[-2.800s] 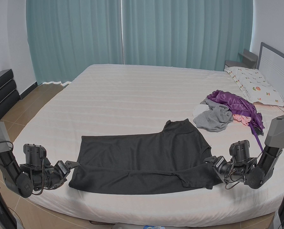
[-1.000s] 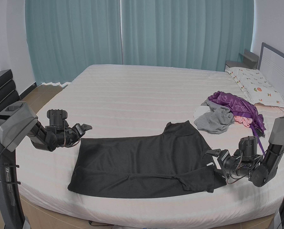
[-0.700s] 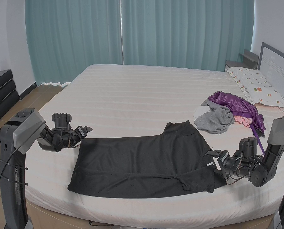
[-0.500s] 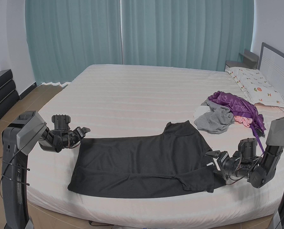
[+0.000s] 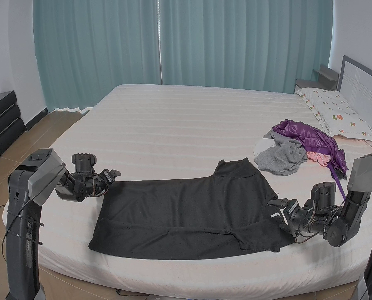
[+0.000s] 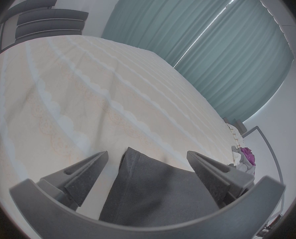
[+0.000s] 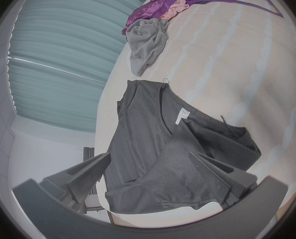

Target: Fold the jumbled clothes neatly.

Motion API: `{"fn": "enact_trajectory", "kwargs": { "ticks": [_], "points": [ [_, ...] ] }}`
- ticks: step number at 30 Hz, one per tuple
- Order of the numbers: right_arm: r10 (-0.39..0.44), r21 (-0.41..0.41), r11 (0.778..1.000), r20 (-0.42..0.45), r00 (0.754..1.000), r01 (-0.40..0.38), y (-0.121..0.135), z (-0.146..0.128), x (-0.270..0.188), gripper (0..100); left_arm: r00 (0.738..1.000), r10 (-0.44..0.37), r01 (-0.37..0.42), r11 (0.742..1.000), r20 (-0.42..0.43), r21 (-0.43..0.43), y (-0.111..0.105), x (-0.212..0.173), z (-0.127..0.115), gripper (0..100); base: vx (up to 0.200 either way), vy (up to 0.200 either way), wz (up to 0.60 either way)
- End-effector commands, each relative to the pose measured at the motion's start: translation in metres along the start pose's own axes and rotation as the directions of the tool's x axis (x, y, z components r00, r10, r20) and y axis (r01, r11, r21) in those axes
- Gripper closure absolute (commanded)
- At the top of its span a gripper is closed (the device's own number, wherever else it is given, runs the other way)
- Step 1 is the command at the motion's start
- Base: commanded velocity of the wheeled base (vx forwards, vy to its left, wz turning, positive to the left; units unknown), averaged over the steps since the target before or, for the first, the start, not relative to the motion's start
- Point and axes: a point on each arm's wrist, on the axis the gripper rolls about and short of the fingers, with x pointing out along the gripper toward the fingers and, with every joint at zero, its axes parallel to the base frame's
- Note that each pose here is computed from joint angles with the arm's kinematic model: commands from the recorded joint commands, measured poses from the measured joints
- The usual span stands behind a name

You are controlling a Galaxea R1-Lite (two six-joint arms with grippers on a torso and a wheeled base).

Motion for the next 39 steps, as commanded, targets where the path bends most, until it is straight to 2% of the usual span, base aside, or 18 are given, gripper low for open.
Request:
{"fn": "enact_trajectory", "kwargs": {
  "ticks": [1,7,16,21,24,26,28,29,34,39],
  "points": [
    [-0.002,0.001,1.000,-0.001,1.000,0.002,0.000,0.000,0.000,0,1.000,0.005,-0.005,1.000,-0.003,0.000,0.002,0.004,-0.003,100,0.000,0.000,0.00],
    [-0.003,-0.001,1.000,-0.003,1.000,0.003,-0.001,-0.001,0.001,0,1.000,0.006,-0.006,1.000,0.004,-0.001,0.001,0.005,-0.002,100,0.000,0.000,0.00],
    [-0.007,-0.006,1.000,0.001,1.000,0.007,-0.001,-0.001,0.002,0,0.996,0.056,-0.056,0.998,0.067,-0.006,-0.003,0.004,0.003,100,0.000,0.000,0.00],
    [0.025,-0.026,0.999,0.011,1.000,-0.025,0.008,0.000,0.003,0,0.996,0.059,-0.057,0.998,0.070,-0.030,-0.007,0.003,0.001,100,0.000,0.000,0.00],
    [0.025,-0.076,0.997,0.015,1.000,-0.024,0.014,-0.005,0.012,0,0.996,0.060,-0.057,0.997,0.065,-0.042,-0.008,0.003,-0.001,100,0.000,0.000,0.00],
    [0.021,-0.132,0.991,0.048,0.999,-0.015,0.016,-0.002,0.020,0,0.996,0.062,-0.059,0.997,0.063,-0.042,-0.007,0.003,-0.001,100,0.000,0.000,0.00],
    [0.021,-0.141,0.990,0.051,0.998,-0.014,0.016,-0.002,0.021,0,0.996,0.063,-0.060,0.997,0.061,-0.043,-0.007,0.003,-0.002,100,0.000,0.000,0.00],
    [0.025,-0.204,0.979,0.089,0.996,-0.006,0.024,0.007,0.033,0,0.996,0.062,-0.060,0.997,0.059,-0.043,-0.007,0.003,-0.002,100,0.000,0.000,0.00],
    [0.030,-0.267,0.964,0.147,0.989,0.010,0.053,0.029,0.059,0,0.996,0.070,-0.067,0.997,0.047,-0.046,-0.005,0.002,-0.006,100,0.000,0.000,0.00],
    [0.009,-0.351,0.935,0.159,0.987,0.048,0.069,0.051,0.100,0,0.996,0.075,-0.073,0.996,0.038,-0.046,-0.004,0.001,-0.008,100,0.000,0.000,0.00]
  ]
}}
